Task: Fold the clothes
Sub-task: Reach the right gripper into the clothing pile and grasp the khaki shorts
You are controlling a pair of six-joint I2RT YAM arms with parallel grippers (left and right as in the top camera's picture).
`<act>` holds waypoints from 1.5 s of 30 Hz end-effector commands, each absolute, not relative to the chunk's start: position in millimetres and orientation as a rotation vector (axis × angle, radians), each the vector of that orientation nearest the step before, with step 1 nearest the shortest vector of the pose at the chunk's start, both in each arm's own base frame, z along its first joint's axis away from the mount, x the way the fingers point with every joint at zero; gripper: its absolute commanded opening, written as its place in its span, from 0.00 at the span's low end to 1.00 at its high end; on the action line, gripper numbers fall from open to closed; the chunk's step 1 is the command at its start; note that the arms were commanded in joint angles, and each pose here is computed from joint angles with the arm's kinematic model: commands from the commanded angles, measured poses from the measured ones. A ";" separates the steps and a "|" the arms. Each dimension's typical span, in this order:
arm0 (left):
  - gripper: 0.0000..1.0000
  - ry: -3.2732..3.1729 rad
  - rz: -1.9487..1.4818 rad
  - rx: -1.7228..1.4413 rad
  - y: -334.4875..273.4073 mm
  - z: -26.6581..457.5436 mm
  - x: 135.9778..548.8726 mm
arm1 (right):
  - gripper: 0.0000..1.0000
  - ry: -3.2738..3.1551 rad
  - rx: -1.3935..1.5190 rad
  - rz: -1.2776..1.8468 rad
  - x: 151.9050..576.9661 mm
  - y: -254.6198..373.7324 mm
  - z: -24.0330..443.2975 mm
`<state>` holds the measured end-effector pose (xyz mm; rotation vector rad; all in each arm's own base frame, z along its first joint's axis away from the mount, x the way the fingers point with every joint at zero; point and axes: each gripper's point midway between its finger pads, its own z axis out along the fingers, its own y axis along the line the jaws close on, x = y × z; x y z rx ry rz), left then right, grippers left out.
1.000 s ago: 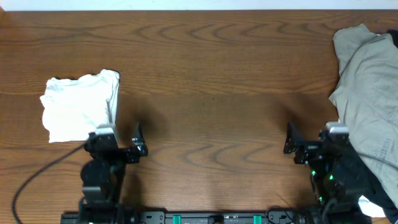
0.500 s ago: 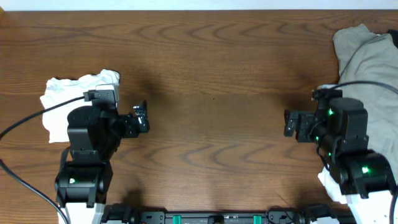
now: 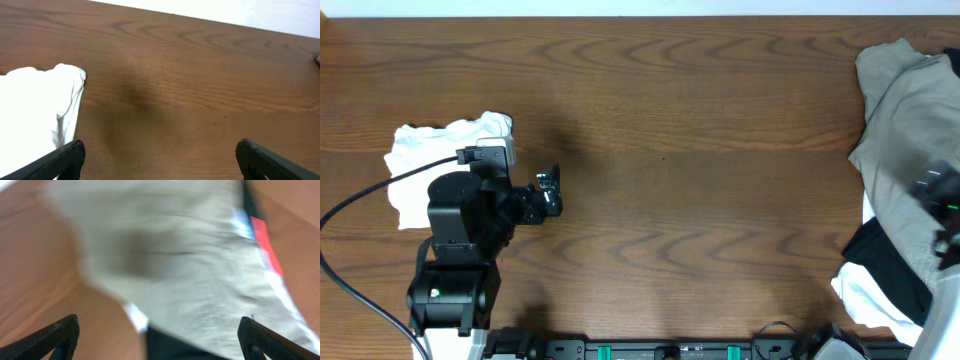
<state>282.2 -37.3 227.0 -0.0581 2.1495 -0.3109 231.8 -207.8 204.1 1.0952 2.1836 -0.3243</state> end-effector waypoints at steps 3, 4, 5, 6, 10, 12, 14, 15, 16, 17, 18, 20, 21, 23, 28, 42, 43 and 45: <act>0.98 2.145 -0.329 -0.060 -38.8 233.0 285.1 | 0.96 2.142 1.496 -0.261 189.7 -269.0 150.6; 0.98 2.145 -0.329 -0.060 -38.8 232.9 285.1 | 0.93 2.142 1.525 -0.241 187.1 -273.4 143.4; 0.98 2.145 -0.329 -0.060 -38.8 233.0 285.1 | 0.91 2.145 1.563 -0.217 183.5 -278.5 133.5; 0.98 2.145 -0.329 -0.060 -38.8 233.0 285.1 | 0.89 2.152 1.600 -0.194 179.9 -282.0 123.5; 0.98 2.145 -0.329 -0.060 -38.8 233.0 285.1 | 0.84 2.199 1.724 -0.143 167.0 -284.9 90.3; 0.98 2.145 -0.329 -0.060 -38.8 233.0 285.1 | 0.83 2.233 1.759 -0.131 163.3 -283.2 77.6; 0.98 2.145 -0.329 -0.059 -38.9 233.0 285.1 | 0.83 2.250 1.778 -0.137 160.4 -282.9 71.8; 0.98 2.145 -0.329 -0.059 -38.9 233.0 285.1 | 0.83 2.255 1.786 -0.153 157.9 -283.4 71.0; 0.98 2.145 -0.329 -0.059 -38.9 233.0 285.1 | 0.83 2.259 1.794 -0.172 155.1 -284.0 70.8; 0.98 2.145 -0.329 -0.059 -38.9 232.9 285.1 | 0.83 2.261 1.800 -0.193 152.6 -285.1 71.0; 0.98 2.145 -0.329 -0.060 -38.8 232.9 285.1 | 0.83 2.264 1.807 -0.207 150.3 -285.4 70.9; 0.98 2.145 -0.329 -0.060 -38.8 233.0 285.1 | 0.84 2.259 1.824 -0.217 147.6 -285.7 71.1; 0.98 2.145 -0.329 -0.060 -38.8 233.0 285.1 | 0.84 2.257 1.827 -0.221 146.7 -286.3 71.3; 0.98 2.145 -0.329 -0.059 -38.9 232.9 285.1 | 0.84 2.253 1.823 -0.222 147.6 -287.6 73.0; 0.98 2.155 -0.329 -0.061 -38.9 230.1 286.3 | 0.84 2.275 1.707 -0.164 168.8 -292.7 99.9; 0.98 2.219 -0.330 -0.072 -39.0 212.5 294.3 | 0.85 2.594 1.376 -0.099 225.4 -240.9 94.4; 0.98 2.218 -0.330 -0.072 -39.0 212.6 294.2 | 0.84 2.616 1.380 -0.094 224.5 -238.1 87.7; 0.98 2.219 -0.330 -0.072 -39.0 212.4 294.1 | 0.84 2.662 1.399 -0.087 220.6 -234.4 72.4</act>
